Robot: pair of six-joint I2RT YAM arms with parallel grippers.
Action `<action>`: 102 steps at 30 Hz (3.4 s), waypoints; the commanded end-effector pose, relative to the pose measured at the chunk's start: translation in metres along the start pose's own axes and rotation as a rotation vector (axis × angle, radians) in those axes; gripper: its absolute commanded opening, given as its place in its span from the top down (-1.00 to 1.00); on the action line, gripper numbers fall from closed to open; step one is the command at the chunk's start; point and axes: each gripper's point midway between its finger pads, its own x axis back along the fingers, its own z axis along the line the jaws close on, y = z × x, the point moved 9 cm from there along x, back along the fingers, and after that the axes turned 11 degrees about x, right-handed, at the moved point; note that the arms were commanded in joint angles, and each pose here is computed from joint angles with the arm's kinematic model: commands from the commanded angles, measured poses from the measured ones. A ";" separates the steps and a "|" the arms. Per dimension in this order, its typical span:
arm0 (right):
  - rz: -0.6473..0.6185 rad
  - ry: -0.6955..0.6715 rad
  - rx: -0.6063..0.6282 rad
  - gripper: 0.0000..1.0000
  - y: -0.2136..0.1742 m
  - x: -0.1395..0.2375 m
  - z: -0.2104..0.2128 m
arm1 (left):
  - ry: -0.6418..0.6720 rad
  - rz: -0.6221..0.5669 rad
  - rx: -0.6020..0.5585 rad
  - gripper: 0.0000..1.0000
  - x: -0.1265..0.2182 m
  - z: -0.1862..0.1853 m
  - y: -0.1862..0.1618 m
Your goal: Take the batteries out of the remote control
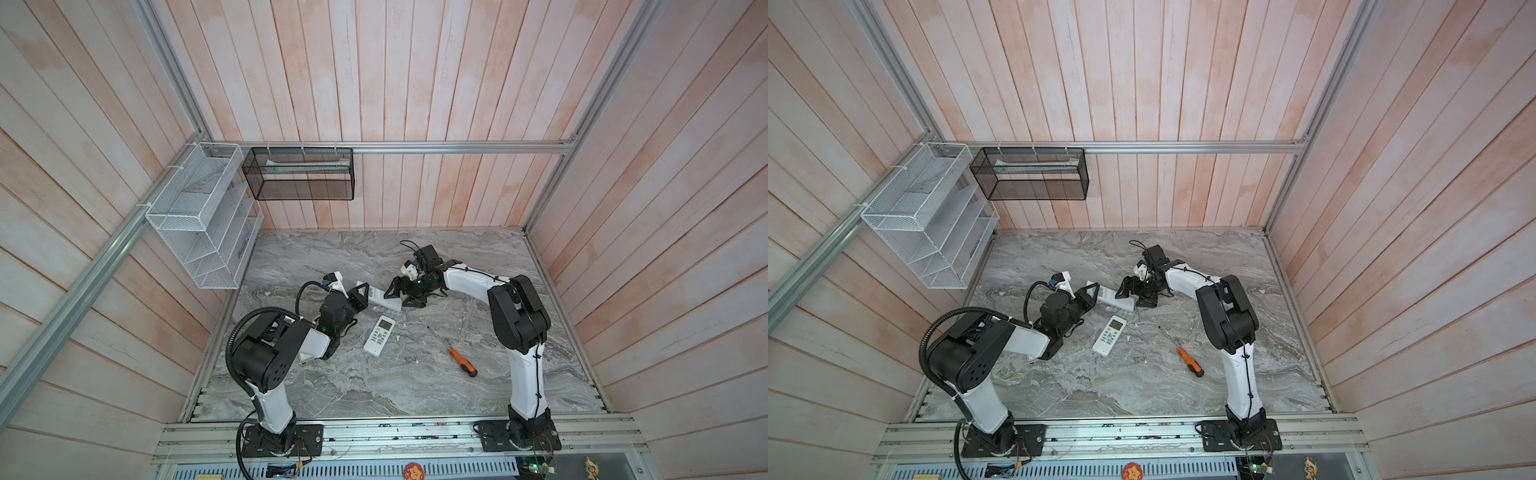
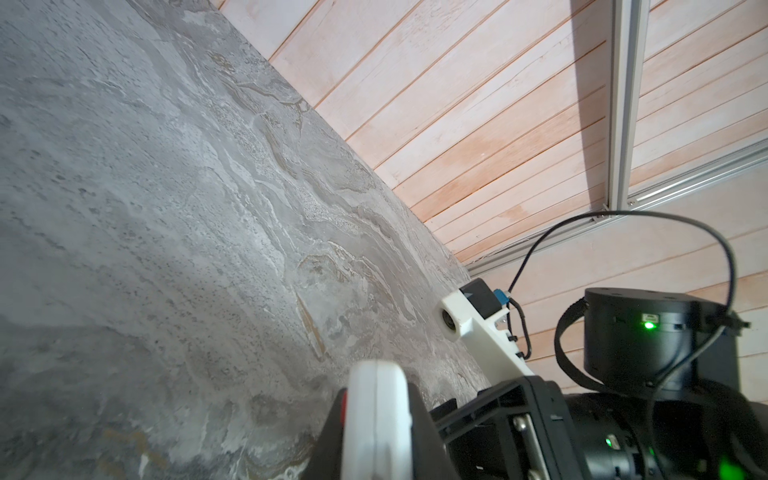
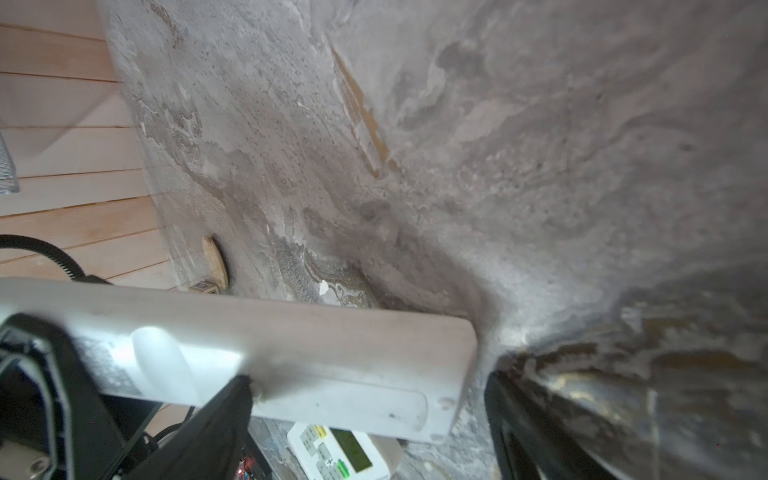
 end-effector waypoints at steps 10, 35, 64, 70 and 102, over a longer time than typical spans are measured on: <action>0.152 -0.426 0.063 -0.84 -0.015 -0.009 -0.012 | -0.071 0.082 -0.276 1.00 -0.001 -0.046 0.001; 0.031 -0.436 0.051 -0.84 -0.025 0.085 0.015 | 0.000 0.096 -0.440 1.00 -0.001 -0.054 0.000; -0.109 -0.105 0.201 -0.85 -0.050 0.129 0.025 | 0.066 0.270 0.182 0.95 -0.011 0.015 0.020; -0.064 -0.183 0.154 -0.85 -0.075 0.136 0.002 | 0.068 0.369 0.283 0.88 -0.028 0.025 0.009; 0.147 -0.321 0.039 -0.86 -0.172 0.126 -0.051 | 0.218 0.397 0.284 -0.94 0.004 0.043 -0.003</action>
